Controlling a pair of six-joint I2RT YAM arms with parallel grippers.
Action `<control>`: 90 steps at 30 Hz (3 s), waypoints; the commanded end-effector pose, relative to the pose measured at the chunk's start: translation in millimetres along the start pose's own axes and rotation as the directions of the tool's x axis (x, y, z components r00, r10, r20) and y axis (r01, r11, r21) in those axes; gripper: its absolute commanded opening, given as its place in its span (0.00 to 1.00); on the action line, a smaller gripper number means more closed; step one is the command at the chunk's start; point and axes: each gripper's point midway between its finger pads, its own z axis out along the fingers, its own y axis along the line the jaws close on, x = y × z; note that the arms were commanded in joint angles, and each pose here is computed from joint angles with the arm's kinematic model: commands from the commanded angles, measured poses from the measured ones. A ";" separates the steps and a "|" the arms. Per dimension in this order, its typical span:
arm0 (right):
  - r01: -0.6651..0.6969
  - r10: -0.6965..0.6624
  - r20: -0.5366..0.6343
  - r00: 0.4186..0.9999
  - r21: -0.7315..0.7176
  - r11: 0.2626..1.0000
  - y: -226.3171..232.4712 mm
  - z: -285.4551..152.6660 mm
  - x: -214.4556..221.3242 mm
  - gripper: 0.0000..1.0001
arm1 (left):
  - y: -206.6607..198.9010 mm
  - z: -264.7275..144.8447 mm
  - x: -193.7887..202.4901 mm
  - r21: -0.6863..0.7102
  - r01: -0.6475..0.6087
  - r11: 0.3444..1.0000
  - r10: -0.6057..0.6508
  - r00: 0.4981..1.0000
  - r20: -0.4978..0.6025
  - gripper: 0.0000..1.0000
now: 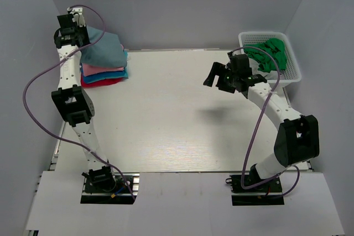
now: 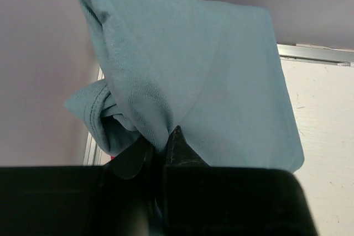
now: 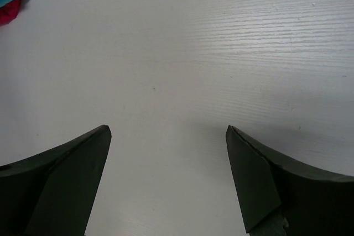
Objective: Fold and stack the t-shirts
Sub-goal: Put the neatly folded tshirt into the corner of the board with the left arm
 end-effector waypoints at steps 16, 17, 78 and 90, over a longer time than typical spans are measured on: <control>0.044 -0.043 -0.056 0.998 0.005 0.999 9.6 8.7 -21.8 0.90 | 35.0 39.9 3.4 -0.141 -0.060 0.988 0.065 0.998 0.027 0.62; 0.042 -0.042 -0.065 0.997 0.003 0.999 9.6 10.9 -20.5 0.90 | 43.2 40.6 5.2 -0.190 -0.046 0.981 0.052 0.998 0.026 0.91; 0.159 -0.154 0.161 0.975 -0.016 0.987 9.0 -54.4 -44.7 0.90 | -45.2 -138.2 -47.6 0.085 0.385 0.919 -0.389 0.920 0.041 1.00; 0.055 -0.050 0.268 0.962 -0.011 0.998 -27.0 -104.0 32.3 0.90 | -170.6 -251.4 161.8 0.502 0.498 0.707 -0.403 0.867 -0.293 1.00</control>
